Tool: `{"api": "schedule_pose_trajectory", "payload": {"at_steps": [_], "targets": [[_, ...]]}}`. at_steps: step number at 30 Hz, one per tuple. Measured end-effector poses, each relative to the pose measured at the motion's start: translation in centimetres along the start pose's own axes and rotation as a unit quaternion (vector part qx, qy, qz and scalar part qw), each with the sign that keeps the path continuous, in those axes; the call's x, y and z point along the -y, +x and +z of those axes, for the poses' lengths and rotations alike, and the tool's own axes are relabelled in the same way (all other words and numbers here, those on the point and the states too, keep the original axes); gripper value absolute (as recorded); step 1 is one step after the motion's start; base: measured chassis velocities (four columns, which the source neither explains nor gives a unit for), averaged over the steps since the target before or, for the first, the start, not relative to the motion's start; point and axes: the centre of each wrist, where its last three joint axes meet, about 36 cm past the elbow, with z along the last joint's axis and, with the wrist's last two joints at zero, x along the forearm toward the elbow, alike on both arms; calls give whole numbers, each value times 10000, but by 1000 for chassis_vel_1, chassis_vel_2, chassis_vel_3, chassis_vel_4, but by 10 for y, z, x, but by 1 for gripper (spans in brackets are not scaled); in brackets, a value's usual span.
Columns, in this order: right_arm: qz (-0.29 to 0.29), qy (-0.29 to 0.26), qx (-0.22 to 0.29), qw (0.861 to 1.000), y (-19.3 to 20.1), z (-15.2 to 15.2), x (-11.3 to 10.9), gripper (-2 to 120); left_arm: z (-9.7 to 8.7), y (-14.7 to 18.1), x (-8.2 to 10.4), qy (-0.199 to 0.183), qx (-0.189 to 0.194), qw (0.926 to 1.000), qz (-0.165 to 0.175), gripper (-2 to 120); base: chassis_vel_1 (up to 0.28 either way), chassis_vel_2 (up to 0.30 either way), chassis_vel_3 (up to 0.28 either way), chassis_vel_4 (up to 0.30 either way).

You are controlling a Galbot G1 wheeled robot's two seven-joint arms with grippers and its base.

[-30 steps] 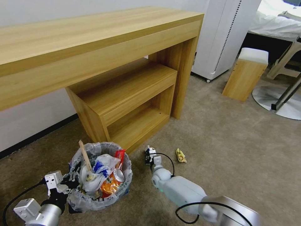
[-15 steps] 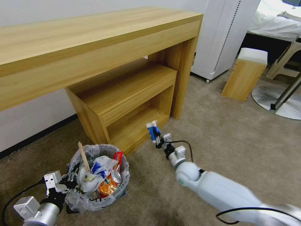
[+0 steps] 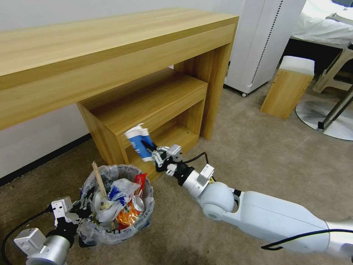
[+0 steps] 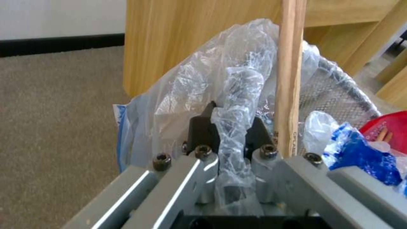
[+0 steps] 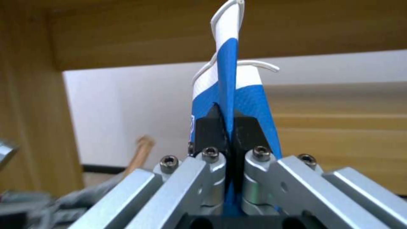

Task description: Pick up the trash bin and place the garbage on the floor into it.

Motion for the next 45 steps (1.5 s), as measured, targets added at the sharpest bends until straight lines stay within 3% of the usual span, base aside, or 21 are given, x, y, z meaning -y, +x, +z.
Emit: {"api": "schedule_pose_trajectory", "payload": {"at_steps": [5, 9, 19, 30, 33, 35, 45], "targets": [[-125, 17, -175, 9998, 1, 12, -11, 0, -3, 2, 2, 16, 43, 10000, -10, 3, 0, 0, 0, 0], [-204, 52, -502, 9985, 10, 41, -23, 0, -7, 5, 6, 69, 95, 9999, -5, 3, 0, 0, 0, 0], [-300, 97, -778, 9965, 7, 78, -35, 0, -11, 10, 13, 113, 153, 9998, 11, 3, 0, 0, 0, 0], [-311, 59, -832, 9960, -2, 83, -41, 0, -9, 11, 13, 108, 136, 9998, 9, 3, 0, 0, 0, 0], [-285, 29, -833, 9961, 0, 80, -42, 7, -8, 9, 12, 107, 127, 9999, 6, 3, 0, 0, 0, 0], [-281, 22, -805, 9964, 5, 74, -42, 19, -8, 7, 9, 117, 106, 9999, 8, 3, 0, 0, 0, 0], [-217, -56, -734, 9971, 5, 60, -43, 53, -6, 4, 5, 154, 74, 9999, -18, 3, 0, 0, 0, 0]]}}
